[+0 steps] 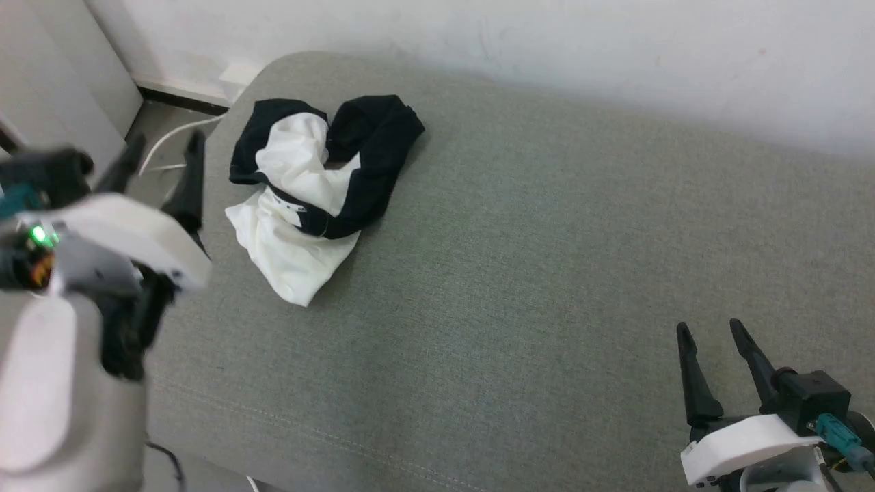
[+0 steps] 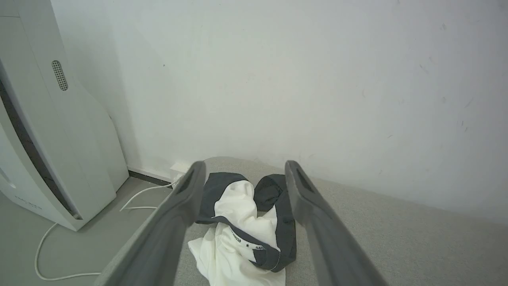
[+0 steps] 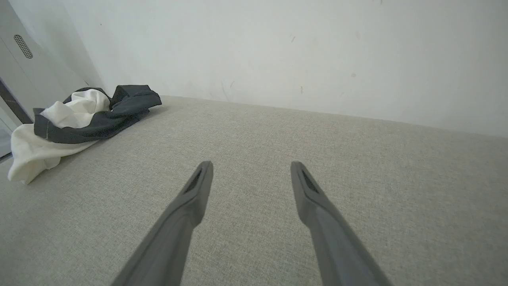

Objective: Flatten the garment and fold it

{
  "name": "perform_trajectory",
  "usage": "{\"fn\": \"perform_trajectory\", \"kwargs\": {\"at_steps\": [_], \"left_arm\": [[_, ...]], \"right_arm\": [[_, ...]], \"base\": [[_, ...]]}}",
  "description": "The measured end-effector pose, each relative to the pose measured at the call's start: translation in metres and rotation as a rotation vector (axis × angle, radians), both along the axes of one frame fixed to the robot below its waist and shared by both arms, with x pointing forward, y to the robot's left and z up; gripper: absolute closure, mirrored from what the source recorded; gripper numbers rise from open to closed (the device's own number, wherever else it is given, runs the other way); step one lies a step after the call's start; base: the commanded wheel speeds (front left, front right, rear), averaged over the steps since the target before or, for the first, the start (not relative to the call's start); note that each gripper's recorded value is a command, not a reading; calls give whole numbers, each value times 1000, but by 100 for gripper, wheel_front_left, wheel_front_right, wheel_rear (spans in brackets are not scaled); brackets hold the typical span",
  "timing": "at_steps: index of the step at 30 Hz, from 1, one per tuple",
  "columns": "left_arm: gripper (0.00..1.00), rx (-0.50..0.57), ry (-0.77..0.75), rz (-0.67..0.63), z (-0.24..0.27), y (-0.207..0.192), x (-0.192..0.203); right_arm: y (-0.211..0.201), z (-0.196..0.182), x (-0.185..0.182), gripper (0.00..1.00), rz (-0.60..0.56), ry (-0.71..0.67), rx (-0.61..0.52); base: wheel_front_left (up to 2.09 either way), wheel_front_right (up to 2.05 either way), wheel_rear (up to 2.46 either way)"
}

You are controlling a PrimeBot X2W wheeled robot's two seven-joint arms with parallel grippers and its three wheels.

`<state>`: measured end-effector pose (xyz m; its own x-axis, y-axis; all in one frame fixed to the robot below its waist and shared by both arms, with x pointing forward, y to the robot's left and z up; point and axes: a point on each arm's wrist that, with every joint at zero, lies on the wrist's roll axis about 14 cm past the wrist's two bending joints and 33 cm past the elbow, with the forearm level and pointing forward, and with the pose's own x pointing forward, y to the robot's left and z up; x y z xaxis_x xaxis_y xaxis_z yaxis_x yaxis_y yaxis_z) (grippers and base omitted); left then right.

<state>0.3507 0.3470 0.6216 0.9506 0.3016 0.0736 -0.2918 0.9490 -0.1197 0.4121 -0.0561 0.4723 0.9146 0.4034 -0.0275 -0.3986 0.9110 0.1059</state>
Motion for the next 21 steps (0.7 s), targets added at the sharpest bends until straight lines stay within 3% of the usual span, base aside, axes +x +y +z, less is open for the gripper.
{"fn": "perform_trajectory", "kwargs": {"at_steps": [2,10,18,21], "left_arm": [[0,15,52,6,5,11,12],[0,-108,317,58,-11,51,52],[0,-357,642,63,-79,52,85],[0,-420,695,48,-99,44,95]], "right_arm": [[-2,-5,1,0,-6,11,0],[-12,-24,14,0,-40,40,-13],[-34,-65,26,0,-99,112,-56],[-46,-73,30,0,-127,122,-76]], "base": [[0,0,0],[0,0,0],[0,0,0],[0,0,0]]}}
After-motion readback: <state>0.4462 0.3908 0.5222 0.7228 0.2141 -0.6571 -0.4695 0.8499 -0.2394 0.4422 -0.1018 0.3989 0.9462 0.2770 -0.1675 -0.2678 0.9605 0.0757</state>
